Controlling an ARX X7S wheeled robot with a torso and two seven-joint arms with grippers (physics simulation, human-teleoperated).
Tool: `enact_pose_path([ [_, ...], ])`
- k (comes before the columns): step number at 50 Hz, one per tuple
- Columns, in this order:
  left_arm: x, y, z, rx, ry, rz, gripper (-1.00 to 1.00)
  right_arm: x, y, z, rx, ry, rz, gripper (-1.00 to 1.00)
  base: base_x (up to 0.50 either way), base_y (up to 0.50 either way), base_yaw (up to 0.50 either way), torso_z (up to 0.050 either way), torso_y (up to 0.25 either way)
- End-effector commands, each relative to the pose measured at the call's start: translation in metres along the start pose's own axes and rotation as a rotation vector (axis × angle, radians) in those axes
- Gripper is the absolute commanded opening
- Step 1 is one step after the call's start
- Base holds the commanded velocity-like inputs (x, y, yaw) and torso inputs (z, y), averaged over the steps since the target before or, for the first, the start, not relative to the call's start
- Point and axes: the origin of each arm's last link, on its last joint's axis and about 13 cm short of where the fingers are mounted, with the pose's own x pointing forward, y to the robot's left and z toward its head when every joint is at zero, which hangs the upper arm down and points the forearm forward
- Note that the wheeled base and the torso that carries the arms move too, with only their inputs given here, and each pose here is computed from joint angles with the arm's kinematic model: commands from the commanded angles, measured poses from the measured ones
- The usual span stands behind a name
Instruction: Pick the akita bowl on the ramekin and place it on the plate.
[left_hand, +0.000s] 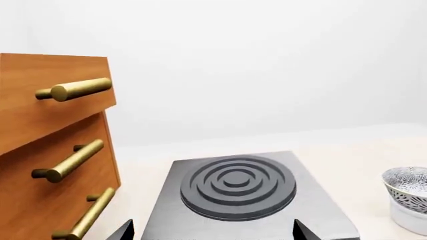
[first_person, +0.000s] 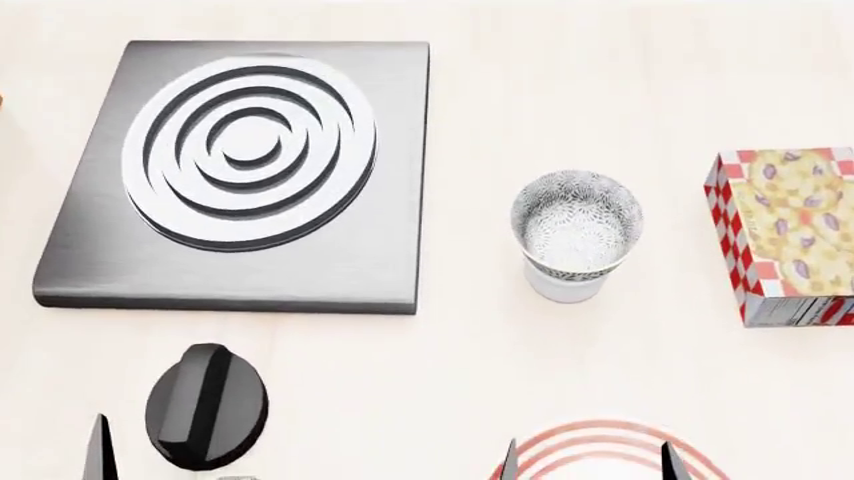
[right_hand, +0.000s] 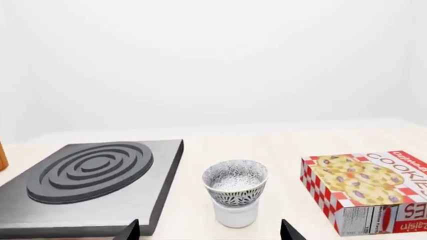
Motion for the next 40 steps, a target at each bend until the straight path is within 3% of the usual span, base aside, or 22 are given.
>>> enact_pose_path([
  [1, 0.002, -0.001, 0.000, -0.007, 0.021, 0.009, 1.00, 0.000, 0.000, -0.001, -0.002, 0.004, 0.000, 1.00, 0.00, 0.00, 0.00, 0.000, 0.000],
  [3, 0.002, -0.001, 0.000, -0.008, 0.023, 0.010, 1.00, 0.000, 0.000, -0.001, -0.003, 0.004, 0.001, 1.00, 0.00, 0.00, 0.00, 0.000, 0.000],
  [4, 0.003, -0.001, -0.001, 0.037, 0.049, 0.026, 1.00, 0.000, 0.000, 0.000, -0.002, 0.004, 0.000, 1.00, 0.00, 0.00, 0.00, 0.000, 0.000],
  [9, 0.003, -0.002, -0.003, -0.017, 0.037, 0.000, 1.00, 0.000, 0.000, -0.001, -0.002, 0.005, 0.002, 1.00, 0.00, 0.00, 0.00, 0.000, 0.000],
  [14, 0.003, -0.001, -0.004, 0.007, 0.050, 0.016, 1.00, 0.000, -0.001, 0.000, -0.037, 0.006, -0.025, 1.00, 0.00, 0.00, 0.00, 0.000, 0.000],
  [15, 0.004, -0.002, -0.008, 0.012, 0.067, 0.021, 1.00, 0.033, -0.035, 0.047, -0.096, -0.152, -0.114, 1.00, 0.00, 0.00, 0.00, 0.000, 0.000],
  [16, 0.004, -0.001, -0.008, 0.012, 0.069, 0.022, 1.00, 0.055, -0.052, 0.078, -0.080, -0.224, -0.016, 1.00, 0.00, 0.00, 0.00, 0.000, 0.000],
  [17, 0.004, -0.001, -0.008, 0.010, 0.068, 0.023, 1.00, 0.071, -0.051, 0.099, -0.024, -0.252, 0.176, 1.00, 0.00, 0.00, 0.00, 0.000, 0.000],
  [20, 0.004, -0.001, -0.008, 0.011, 0.069, 0.023, 1.00, 0.120, -0.052, 0.144, -0.151, -0.193, 0.235, 1.00, 0.00, 0.00, 0.00, 0.000, 0.000],
  [22, 0.004, -0.001, -0.008, 0.011, 0.068, 0.024, 1.00, 0.125, -0.058, 0.135, -0.206, 0.057, 0.227, 1.00, 0.00, 0.00, 0.00, 0.000, 0.000],
  [31, 0.005, -0.001, -0.008, 0.010, 0.071, 0.023, 1.00, 0.147, -0.065, 0.147, -0.275, 0.087, 0.243, 1.00, 0.00, 0.00, 0.00, 0.000, 0.000],
  [40, 0.005, -0.001, -0.008, 0.010, 0.070, 0.023, 1.00, 0.170, -0.072, 0.141, -0.423, 0.249, 0.354, 1.00, 0.00, 0.00, 0.00, 0.000, 0.000],
])
